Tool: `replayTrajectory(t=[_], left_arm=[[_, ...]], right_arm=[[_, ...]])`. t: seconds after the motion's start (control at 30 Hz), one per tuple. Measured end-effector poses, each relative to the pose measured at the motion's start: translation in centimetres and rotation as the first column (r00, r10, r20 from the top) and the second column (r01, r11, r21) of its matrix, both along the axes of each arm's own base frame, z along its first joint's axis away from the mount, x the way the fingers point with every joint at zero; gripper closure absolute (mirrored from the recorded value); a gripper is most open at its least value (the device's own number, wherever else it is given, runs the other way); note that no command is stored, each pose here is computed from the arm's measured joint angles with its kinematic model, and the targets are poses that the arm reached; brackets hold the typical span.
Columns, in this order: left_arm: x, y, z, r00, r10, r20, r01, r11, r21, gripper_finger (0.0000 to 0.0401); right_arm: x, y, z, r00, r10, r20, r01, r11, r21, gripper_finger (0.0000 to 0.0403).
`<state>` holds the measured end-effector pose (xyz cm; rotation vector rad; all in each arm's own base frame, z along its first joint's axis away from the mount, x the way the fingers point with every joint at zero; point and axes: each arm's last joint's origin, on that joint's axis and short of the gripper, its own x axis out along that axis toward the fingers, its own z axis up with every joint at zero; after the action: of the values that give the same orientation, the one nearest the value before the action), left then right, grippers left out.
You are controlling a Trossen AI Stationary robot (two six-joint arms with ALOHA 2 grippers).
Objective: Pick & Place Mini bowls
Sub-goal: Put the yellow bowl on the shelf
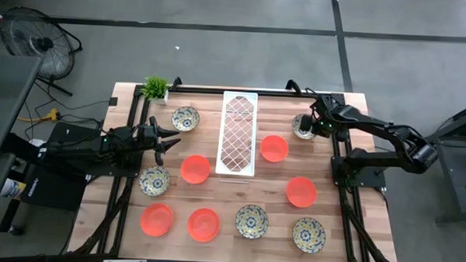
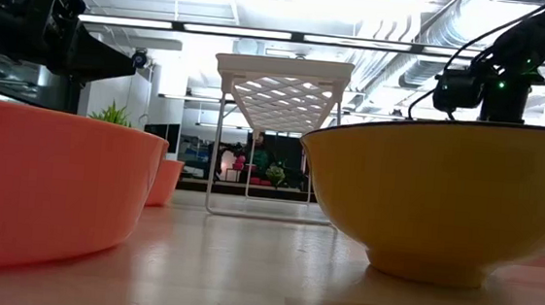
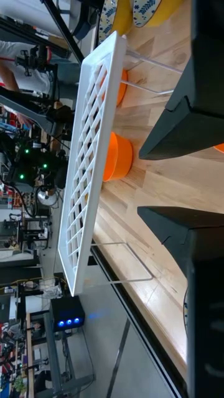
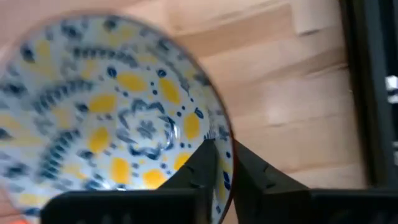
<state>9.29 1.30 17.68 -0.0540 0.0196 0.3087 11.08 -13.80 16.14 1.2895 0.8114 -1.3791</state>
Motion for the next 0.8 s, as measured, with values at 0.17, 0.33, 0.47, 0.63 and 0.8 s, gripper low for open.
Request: replayTrajectory(t=[0.17, 0.33, 0.47, 0.63, 0.8], left_arm=[[0.0, 0.0, 0.0, 1.000, 0.000, 0.000, 0.000, 1.000, 0.000, 0.0272], [0.0, 0.0, 0.0, 1.000, 0.000, 0.000, 0.000, 1.000, 0.000, 0.0272], [0.0, 0.0, 0.0, 1.000, 0.000, 0.000, 0.000, 1.000, 0.000, 0.0272], [0.0, 0.0, 0.0, 1.000, 0.000, 0.000, 0.000, 1.000, 0.000, 0.0272], [0.0, 0.0, 0.0, 1.000, 0.000, 0.000, 0.000, 1.000, 0.000, 0.0272]], right_arm=[[-0.1, 0.1, 0.4, 1.000, 0.005, 0.017, -0.005, 1.000, -0.016, 0.0393], [-0.3, 0.3, 1.4, 0.999, 0.021, 0.029, -0.020, 0.999, -0.041, 0.0398], [-0.2, 0.3, 2.7, 0.998, 0.038, 0.051, -0.035, 0.998, -0.058, 0.0399], [0.4, -0.2, 4.8, 0.990, 0.085, 0.115, -0.075, 0.993, -0.092, 0.0400], [1.1, -0.8, 7.6, 0.973, 0.133, 0.190, -0.109, 0.985, -0.133, 0.0401]])
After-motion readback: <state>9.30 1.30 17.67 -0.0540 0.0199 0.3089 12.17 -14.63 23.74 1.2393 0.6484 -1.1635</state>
